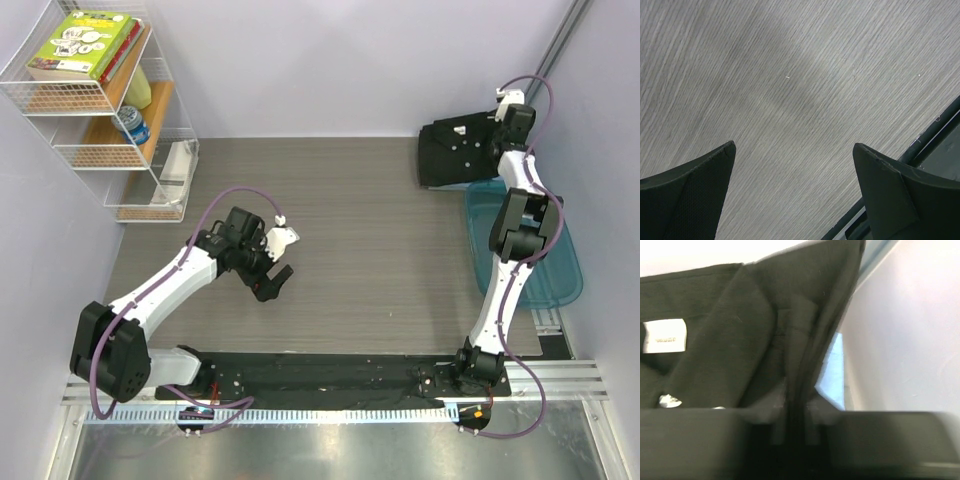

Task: Fold and stack the long sleeve shirts
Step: Neatly place the folded shirt to the corner

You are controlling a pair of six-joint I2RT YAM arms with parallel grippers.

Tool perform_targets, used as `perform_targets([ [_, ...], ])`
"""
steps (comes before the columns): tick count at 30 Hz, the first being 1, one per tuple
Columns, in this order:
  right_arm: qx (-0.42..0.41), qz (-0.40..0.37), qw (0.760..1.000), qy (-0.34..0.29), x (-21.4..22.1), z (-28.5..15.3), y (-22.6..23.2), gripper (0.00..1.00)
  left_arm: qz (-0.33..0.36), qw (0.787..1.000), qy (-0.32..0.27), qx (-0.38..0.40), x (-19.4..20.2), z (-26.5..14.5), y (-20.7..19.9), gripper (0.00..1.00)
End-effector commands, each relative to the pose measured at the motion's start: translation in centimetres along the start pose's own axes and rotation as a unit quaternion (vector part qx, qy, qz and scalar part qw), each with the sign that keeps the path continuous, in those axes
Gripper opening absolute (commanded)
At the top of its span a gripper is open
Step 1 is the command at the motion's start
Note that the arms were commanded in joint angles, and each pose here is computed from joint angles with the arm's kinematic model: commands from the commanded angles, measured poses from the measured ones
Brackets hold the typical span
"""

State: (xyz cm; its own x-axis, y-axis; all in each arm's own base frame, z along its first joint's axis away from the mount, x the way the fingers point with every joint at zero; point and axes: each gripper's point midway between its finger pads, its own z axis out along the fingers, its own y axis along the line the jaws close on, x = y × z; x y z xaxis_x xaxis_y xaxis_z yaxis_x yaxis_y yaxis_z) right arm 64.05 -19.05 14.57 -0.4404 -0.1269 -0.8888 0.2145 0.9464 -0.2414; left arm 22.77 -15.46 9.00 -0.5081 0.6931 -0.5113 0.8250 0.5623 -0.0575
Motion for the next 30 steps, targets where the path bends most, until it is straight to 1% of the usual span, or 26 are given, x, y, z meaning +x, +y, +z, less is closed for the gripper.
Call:
perform_targets([
  [1, 0.053, -0.025, 0.996, -0.060, -2.7, 0.5, -2.9, 0.41, -0.009, 1.000, -0.013, -0.013, -1.0, -1.0, 0.3, 1.00],
  [2, 0.070, -0.026, 0.995, -0.070, -3.0, 0.5, -3.6, 0.63, -0.011, 1.000, -0.013, -0.016, -1.2, -1.0, 0.4, 1.00],
  [3, 0.092, -0.026, 0.993, -0.067, -2.8, 0.4, -4.5, 0.71, -0.013, 1.000, -0.017, -0.019, -1.5, -1.2, 0.5, 1.00],
  [4, 0.099, -0.025, 0.992, -0.074, -3.5, 0.3, -4.9, 0.78, -0.025, 0.999, -0.018, -0.020, -1.6, -1.2, 0.5, 1.00],
  [5, 0.105, -0.024, 0.991, -0.080, -4.4, -0.2, -5.6, 0.89, -0.030, 0.999, -0.018, -0.019, -1.7, -1.4, 0.5, 1.00],
  [8, 0.105, -0.028, 0.987, -0.114, -8.9, -2.4, -6.6, 1.00, -0.060, 0.997, -0.034, -0.023, -2.5, -2.3, 0.9, 1.00],
  [10, 0.098, -0.026, 0.986, -0.136, -11.6, -3.9, -6.9, 1.00, -0.071, 0.996, -0.047, -0.021, -3.3, -3.0, 1.2, 1.00],
  [12, 0.090, -0.018, 0.981, -0.169, -15.5, -6.7, -7.3, 1.00, -0.094, 0.993, -0.059, -0.026, -3.8, -3.8, 2.0, 1.00],
  [13, 0.061, -0.018, 0.985, -0.163, -15.9, -7.5, -6.5, 1.00, -0.108, 0.991, -0.078, -0.027, -4.8, -4.8, 2.7, 1.00],
  [14, 0.044, -0.006, 0.985, -0.166, -16.7, -8.3, -6.0, 1.00, -0.124, 0.988, -0.085, -0.024, -5.2, -5.1, 3.1, 1.00],
  [15, 0.033, 0.002, 0.982, -0.188, -19.4, -10.6, -6.2, 1.00, -0.135, 0.986, -0.092, -0.021, -5.7, -5.4, 3.4, 1.00],
  [16, -0.016, -0.001, 0.984, -0.175, -19.4, -11.5, -4.6, 1.00, -0.146, 0.982, -0.113, -0.024, -7.2, -6.8, 4.3, 1.00],
  [17, -0.030, 0.003, 0.984, -0.176, -20.1, -12.6, -4.2, 1.00, -0.159, 0.980, -0.116, -0.023, -7.8, -7.2, 4.6, 1.00],
  [18, -0.041, 0.019, 0.980, -0.193, -22.1, -15.0, -4.2, 1.00, -0.170, 0.978, -0.115, -0.024, -8.5, -7.3, 5.3, 1.00],
  [19, -0.065, 0.024, 0.983, -0.173, -21.6, -15.9, -3.4, 1.00, -0.184, 0.975, -0.117, -0.031, -8.9, -7.9, 6.1, 1.00],
  [20, -0.097, 0.023, 0.980, -0.175, -22.2, -17.3, -2.4, 1.00, -0.184, 0.972, -0.141, -0.042, -11.0, -9.5, 7.0, 1.00],
  [21, -0.114, 0.027, 0.978, -0.173, -22.5, -18.4, -1.8, 1.00, -0.201, 0.969, -0.136, -0.043, -11.4, -9.3, 7.8, 1.00],
  [22, -0.134, 0.032, 0.979, -0.153, -22.1, -20.3, -0.9, 1.00, -0.209, 0.968, -0.134, -0.048, -11.8, -9.5, 8.6, 1.00],
  [23, -0.164, 0.037, 0.975, -0.143, -21.8, -21.3, 0.2, 1.00, -0.206, 0.965, -0.146, -0.069, -13.2, -11.1, 9.6, 1.00],
  [26, -0.222, 0.055, 0.971, -0.076, -18.7, -24.2, 3.9, 1.00, -0.217, 0.964, -0.130, -0.089, -13.8, -11.0, 11.3, 1.00],
  [27, -0.254, 0.060, 0.965, -0.035, -15.9, -24.4, 5.9, 1.00, -0.217, 0.962, -0.135, -0.097, -14.3, -11.2, 11.9, 1.00],
  [28, -0.281, 0.057, 0.958, -0.003, -14.0, -25.2, 8.6, 1.00, -0.217, 0.962, -0.134, -0.100, -14.3, -10.9, 12.1, 1.00],
  [29, -0.291, 0.052, 0.955, -0.003, -13.7, -27.4, 9.5, 1.00, -0.216, 0.962, -0.135, -0.103, -14.3, -10.8, 12.3, 1.00],
  [30, -0.304, 0.053, 0.949, 0.063, -8.2, -27.0, 11.8, 1.00, -0.223, 0.961, -0.124, -0.107, -13.4, -9.9, 12.4, 1.00],
])
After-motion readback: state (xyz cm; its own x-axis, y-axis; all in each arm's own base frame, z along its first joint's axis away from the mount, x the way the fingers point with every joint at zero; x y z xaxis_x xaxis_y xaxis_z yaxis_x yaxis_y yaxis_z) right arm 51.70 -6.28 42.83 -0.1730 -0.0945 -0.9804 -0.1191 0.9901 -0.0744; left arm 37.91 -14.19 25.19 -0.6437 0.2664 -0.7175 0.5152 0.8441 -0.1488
